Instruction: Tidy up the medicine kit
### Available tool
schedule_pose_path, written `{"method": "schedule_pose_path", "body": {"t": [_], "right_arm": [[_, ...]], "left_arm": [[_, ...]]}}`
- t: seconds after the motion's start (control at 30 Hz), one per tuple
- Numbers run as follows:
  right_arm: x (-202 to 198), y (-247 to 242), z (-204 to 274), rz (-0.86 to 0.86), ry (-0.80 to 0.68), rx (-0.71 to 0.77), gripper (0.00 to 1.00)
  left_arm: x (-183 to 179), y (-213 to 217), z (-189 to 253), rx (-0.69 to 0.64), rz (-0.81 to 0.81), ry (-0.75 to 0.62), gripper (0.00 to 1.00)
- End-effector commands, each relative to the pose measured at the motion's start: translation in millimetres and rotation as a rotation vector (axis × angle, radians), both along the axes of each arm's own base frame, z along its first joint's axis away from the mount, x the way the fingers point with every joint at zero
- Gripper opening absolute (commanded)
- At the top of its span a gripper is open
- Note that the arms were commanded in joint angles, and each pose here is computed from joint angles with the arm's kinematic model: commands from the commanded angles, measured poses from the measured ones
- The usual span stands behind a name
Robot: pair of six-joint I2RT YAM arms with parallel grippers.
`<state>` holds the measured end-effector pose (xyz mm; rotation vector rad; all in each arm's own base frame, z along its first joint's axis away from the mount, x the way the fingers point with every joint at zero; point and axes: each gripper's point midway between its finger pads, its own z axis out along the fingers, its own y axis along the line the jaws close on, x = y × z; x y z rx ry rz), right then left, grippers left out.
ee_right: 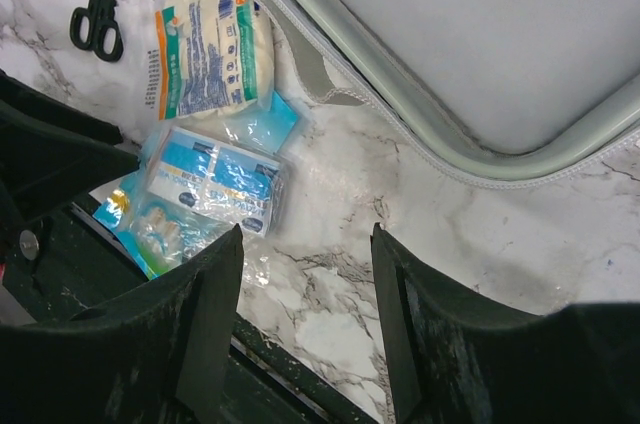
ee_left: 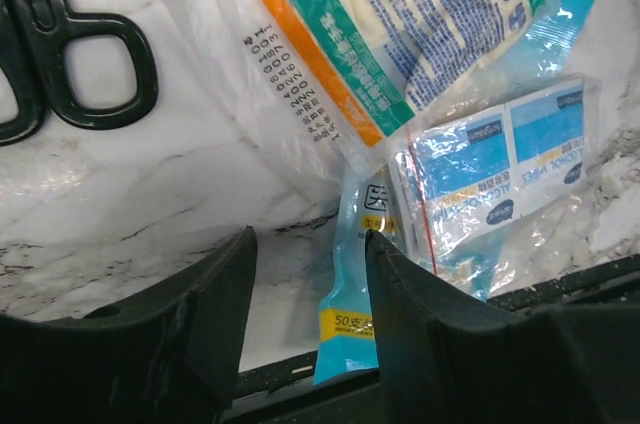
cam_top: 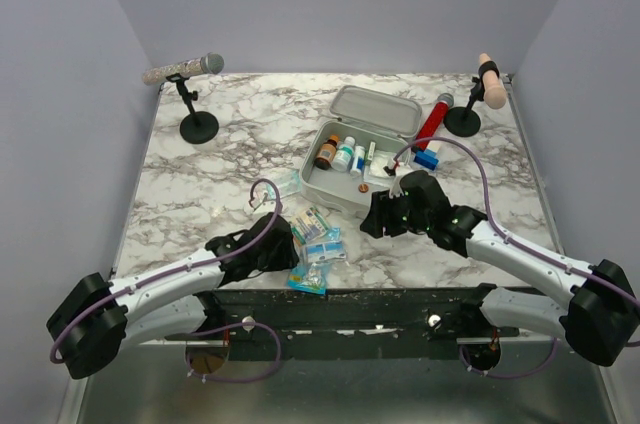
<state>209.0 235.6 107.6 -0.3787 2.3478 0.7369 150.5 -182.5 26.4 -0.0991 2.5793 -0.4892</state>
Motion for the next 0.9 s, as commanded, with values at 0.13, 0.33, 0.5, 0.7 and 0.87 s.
{"method": "schedule_pose_path", "body": {"t": [0.13, 0.33, 0.5, 0.7, 0.87], "right_arm": [[-8, 3, -9, 0.022, 0.031, 0.012, 0.62], [-8, 0, -12, 0.016, 0.035, -0.004, 0.62], [-8, -1, -11, 0.011, 0.033, -0.011, 0.62], [-5, 0, -3, 0.009, 0.022, -0.011, 0.62], [2, 8, 20, 0.014, -0.009, 0.024, 0.62]], "left_arm": [[-26, -21, -12, -0.096, -0.114, 0.101, 0.58], [-28, -29, -19, -0.069, -0.164, 0.133, 0.38], [-27, -28, -25, -0.046, -0.165, 0.131, 0.13], [-13, -25, 3, -0.056, -0.148, 0.029, 0.0], [3, -22, 61, -0.107, -0.136, -0.137, 0.0]]}}
